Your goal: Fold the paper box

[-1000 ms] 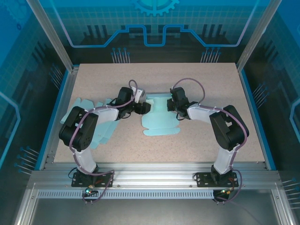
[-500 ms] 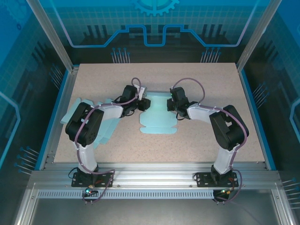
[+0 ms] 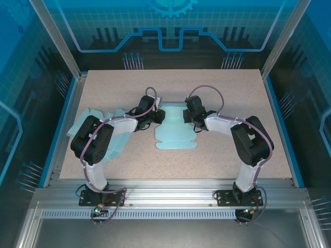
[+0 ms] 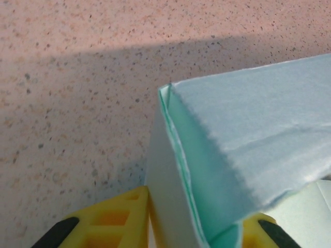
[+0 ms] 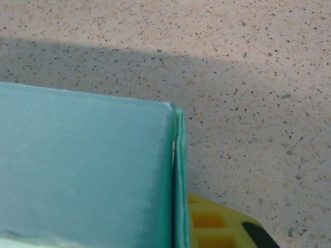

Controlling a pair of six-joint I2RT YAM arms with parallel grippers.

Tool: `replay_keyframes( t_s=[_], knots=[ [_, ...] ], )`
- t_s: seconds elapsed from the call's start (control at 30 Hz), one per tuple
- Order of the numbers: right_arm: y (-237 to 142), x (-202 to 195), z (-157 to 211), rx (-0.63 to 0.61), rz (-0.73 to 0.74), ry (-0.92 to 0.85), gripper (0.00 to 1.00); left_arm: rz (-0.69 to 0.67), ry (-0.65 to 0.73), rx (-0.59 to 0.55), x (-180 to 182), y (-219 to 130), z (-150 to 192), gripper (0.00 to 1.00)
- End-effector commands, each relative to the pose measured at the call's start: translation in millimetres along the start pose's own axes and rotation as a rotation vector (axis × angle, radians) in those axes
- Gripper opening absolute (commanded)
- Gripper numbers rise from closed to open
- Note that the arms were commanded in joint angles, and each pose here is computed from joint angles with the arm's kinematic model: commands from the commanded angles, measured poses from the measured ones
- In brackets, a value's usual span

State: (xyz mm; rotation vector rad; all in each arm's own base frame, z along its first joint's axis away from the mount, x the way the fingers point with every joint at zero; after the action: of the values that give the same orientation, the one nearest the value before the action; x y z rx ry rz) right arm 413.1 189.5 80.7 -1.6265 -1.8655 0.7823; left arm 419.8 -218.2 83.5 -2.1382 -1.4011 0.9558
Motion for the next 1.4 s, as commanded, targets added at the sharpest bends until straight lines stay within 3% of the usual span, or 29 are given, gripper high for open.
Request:
replay_keyframes(
  t_s=[0.0, 0.2, 0.37, 0.77, 0.93, 1.1, 1.23, 1.37],
  knots=[
    [-8.3, -7.1, 8.5, 0.049, 0.07, -0.041, 0.14, 0.069, -0.076, -0.03, -17.5, -24.2, -16.6, 0.18],
    [-2.1, -8.3, 14.2, 0.076, 0.087, -0.053, 0.18, 0.06, -0.101, 0.062, -17.1, -29.9, -2.0, 0.09],
    [0.8, -14.1, 15.5, 0.098, 0.134, -0.058, 0.17, 0.027, -0.1, 0.087, -12.9, -32.9, 5.4, 0.09],
    [-5.1, -25.4, 12.5, 0.152, 0.534, -0.296, 0.18, -0.012, -0.132, 0.039, -10.5, -35.6, -4.4, 0.08],
    [-2.5, -29.2, 14.2, 0.17, 0.616, -0.33, 0.19, -0.017, -0.142, 0.03, -10.4, -38.8, -6.6, 0.05],
    [-5.6, -41.8, 13.9, 0.19, 0.735, -0.354, 0.17, -0.031, -0.148, 0.018, -8.0, -43.4, -8.0, 0.04],
    [-11.1, -55.1, 15.6, 0.208, 0.842, -0.369, 0.09, -0.051, -0.155, 0.01, -5.2, -45.2, -8.7, 0.02],
    [-11.4, -59.5, 20.3, 0.221, 0.859, -0.359, 0.06, -0.061, -0.165, -0.001, -3.4, -45.8, -9.2, 0.0]
  ],
)
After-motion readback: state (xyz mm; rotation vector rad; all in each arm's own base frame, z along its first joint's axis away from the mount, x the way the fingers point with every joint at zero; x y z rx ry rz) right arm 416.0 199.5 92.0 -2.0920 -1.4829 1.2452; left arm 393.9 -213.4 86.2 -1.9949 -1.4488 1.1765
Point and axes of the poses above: each hand's point on the last joint's axis, 136 mm out from that joint toward the fingers, its own y axis out along the fingers, its own x axis along the line the jaws close on, z = x × y, the point moved 2 cm from there along -y, back along the fingers, and after that the axes turned 1 degree about -y, right-handed, at the moved point
